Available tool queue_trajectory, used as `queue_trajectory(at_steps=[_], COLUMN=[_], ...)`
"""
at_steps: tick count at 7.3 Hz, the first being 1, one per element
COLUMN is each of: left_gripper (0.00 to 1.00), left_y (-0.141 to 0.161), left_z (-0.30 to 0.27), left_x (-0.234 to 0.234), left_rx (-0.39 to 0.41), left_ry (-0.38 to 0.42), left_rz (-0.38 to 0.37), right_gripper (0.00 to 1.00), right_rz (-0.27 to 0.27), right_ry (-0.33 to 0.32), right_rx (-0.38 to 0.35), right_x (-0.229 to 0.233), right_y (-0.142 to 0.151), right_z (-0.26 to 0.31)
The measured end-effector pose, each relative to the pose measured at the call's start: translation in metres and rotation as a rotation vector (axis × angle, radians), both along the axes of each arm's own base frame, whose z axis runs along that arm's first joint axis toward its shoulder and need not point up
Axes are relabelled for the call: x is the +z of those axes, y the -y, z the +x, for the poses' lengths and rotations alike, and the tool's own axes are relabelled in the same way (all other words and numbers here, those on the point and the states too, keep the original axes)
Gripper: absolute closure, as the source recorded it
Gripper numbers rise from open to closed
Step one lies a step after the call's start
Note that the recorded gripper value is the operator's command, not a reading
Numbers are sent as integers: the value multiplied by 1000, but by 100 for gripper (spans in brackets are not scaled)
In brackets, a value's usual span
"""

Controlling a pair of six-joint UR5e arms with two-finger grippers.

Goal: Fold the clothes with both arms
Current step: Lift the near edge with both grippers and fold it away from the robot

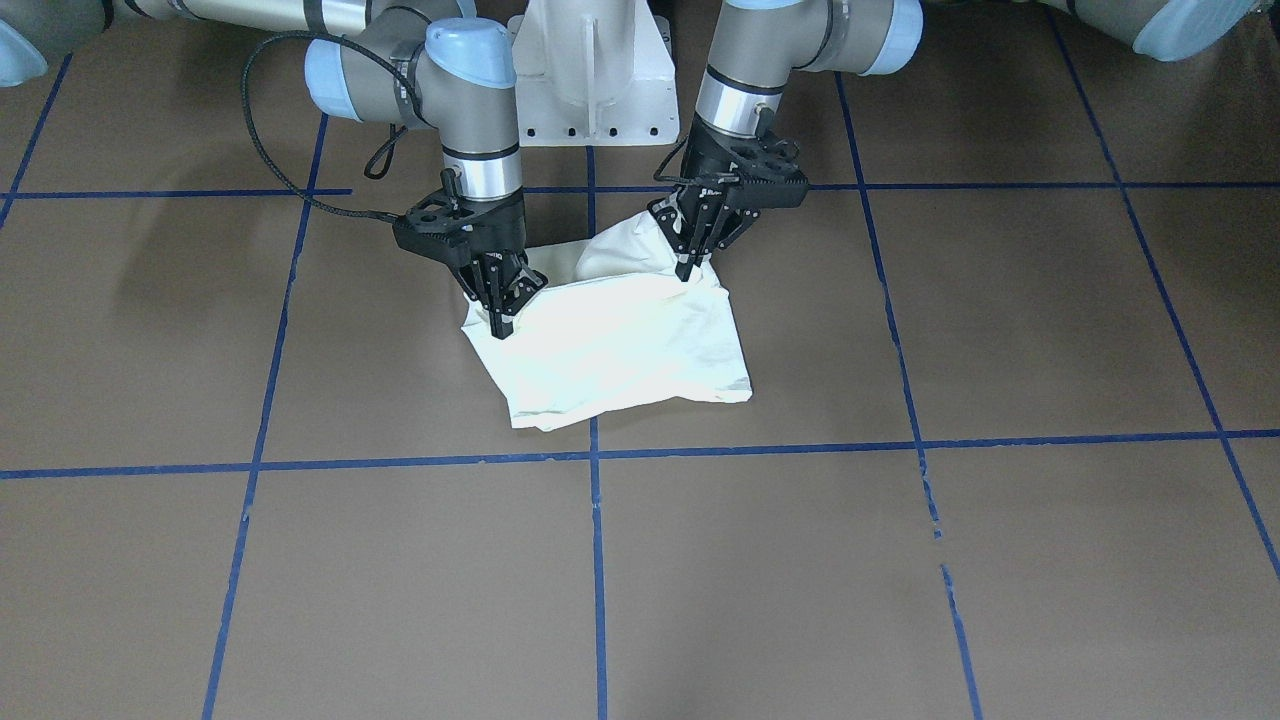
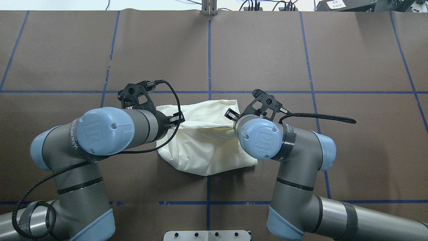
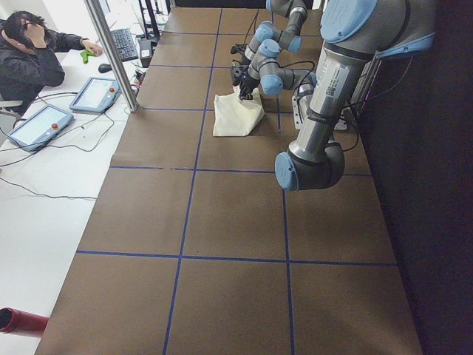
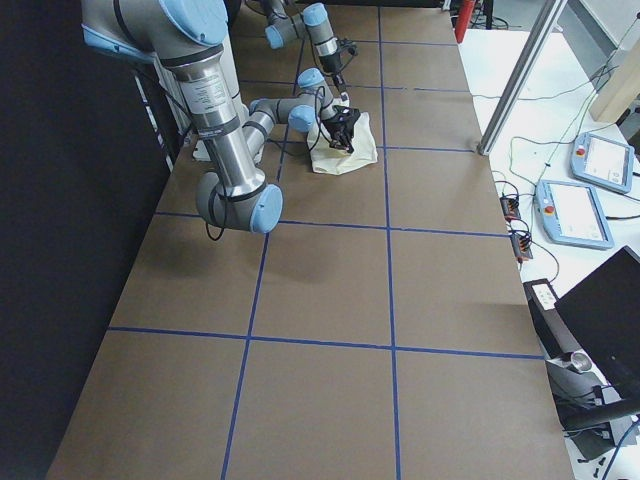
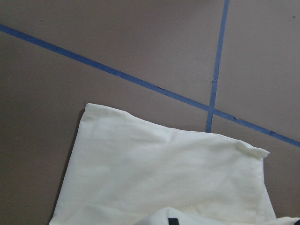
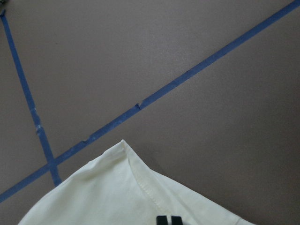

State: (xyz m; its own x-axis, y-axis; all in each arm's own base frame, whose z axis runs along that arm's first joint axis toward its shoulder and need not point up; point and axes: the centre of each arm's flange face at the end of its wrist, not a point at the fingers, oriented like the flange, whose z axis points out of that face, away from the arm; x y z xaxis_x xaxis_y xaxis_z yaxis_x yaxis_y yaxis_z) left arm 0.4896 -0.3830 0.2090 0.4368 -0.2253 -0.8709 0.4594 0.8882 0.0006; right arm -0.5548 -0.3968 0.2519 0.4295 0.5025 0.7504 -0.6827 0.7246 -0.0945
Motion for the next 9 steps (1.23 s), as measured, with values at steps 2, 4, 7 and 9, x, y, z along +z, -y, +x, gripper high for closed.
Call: queue_trajectory(at_steps=[2,4,7,9], left_gripper=[100,96,0,0], left_y=[7,10,13,30], left_z=[9,17,18,-2], left_x=[12,21,24,19], left_rx=[0,1,21,46], left_ry=[15,33,57,86], left_rz=[1,-7,24,115], right_gripper=[72,64,0,0], right_rz=[-2,12,53,94], right_ry=[-15,-35,-68,-58], right_rx=[-2,-18,-49,-115], right_x=[3,6,5,-13], right_y=[7,10,21,33], right_z=[-12,-13,-6,17])
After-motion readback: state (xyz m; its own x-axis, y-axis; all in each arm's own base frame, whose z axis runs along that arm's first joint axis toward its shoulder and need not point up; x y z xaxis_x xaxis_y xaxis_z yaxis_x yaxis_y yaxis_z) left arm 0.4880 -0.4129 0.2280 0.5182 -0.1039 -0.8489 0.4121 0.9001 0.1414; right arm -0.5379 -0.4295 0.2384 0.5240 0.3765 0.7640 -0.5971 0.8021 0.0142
